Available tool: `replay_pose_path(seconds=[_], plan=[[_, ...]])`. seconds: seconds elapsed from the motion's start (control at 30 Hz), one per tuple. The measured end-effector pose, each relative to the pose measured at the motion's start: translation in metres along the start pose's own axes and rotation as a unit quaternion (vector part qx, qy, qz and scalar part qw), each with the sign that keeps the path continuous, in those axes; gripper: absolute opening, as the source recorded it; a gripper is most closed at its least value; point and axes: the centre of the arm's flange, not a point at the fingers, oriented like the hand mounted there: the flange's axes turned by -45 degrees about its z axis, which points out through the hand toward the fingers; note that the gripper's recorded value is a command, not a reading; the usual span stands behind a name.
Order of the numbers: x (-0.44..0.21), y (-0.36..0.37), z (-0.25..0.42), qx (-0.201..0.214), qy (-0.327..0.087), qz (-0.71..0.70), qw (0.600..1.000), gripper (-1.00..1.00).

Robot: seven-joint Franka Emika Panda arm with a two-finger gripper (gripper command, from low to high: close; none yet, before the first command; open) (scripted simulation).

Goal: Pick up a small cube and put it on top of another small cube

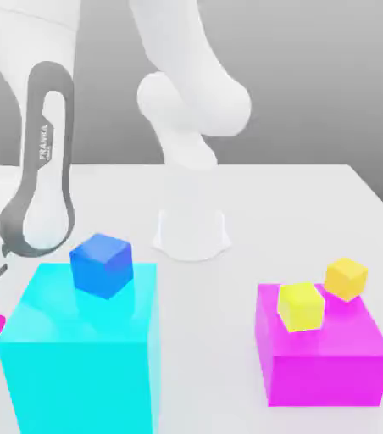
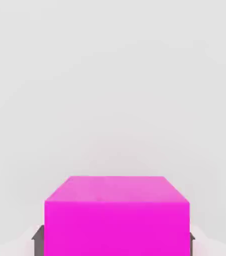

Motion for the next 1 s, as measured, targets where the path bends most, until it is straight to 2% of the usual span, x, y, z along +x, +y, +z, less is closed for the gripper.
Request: replay_pose_path(seconds=[0.3,0.57,0.73,0.87,1.0], plan=[[-0.062,-0.072,-0.077,-0.008,0.047,-0.181,0.982,-1.00],[-0.158,-0.129,-0.159,-0.004,0.101,-0.369,0.924,-1.00],[-0.305,-0.119,-0.203,0.029,0.077,-0.529,0.845,-1.00],[-0.370,-0.087,-0.220,0.047,0.052,-0.602,0.796,-1.00],[-0.443,-0.041,-0.229,0.057,0.033,-0.682,0.729,-1.00]])
